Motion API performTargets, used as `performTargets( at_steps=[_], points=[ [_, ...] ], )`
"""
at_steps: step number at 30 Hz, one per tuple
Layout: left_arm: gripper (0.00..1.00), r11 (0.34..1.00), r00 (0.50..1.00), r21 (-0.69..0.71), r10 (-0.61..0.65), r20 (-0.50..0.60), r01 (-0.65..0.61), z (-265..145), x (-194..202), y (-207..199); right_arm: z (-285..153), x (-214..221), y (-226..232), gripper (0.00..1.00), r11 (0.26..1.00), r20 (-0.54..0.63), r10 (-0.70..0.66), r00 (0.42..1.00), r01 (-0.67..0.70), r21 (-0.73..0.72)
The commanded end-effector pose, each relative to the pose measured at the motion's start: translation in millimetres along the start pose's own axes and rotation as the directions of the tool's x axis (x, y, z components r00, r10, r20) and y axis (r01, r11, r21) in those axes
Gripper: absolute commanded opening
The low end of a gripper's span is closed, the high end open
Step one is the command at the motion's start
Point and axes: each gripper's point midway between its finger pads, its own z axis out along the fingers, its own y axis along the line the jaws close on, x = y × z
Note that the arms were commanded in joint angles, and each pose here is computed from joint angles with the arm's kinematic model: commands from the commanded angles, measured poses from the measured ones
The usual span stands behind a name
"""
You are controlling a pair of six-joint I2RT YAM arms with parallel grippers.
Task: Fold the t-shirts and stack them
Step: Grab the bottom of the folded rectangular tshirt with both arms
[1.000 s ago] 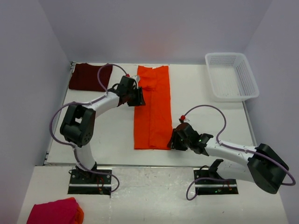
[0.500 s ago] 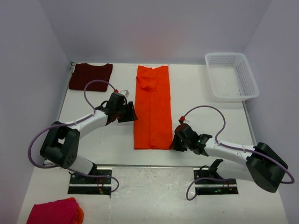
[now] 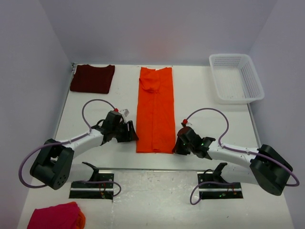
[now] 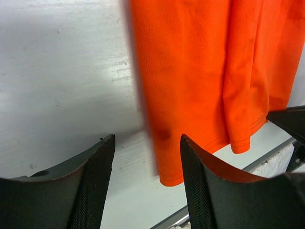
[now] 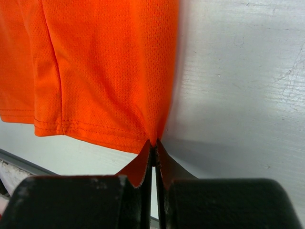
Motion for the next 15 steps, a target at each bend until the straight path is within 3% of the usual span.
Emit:
performTargets(
  at_steps=[1, 15],
  points=[
    [0.59, 0.996, 1.0, 0.085, 0.002, 0.006, -0.003, -2, 5, -13, 1, 1, -3, 0.0, 1.0, -0.007, -0.014, 1.0, 0.014, 0.028],
    [0.52, 0.988, 0.997, 0.148, -0.042, -0.071, 0.052, 0, 40, -18, -1, 3, -5, 0.0, 0.999, -0.001, -0.016, 1.0, 0.016, 0.028]
  ],
)
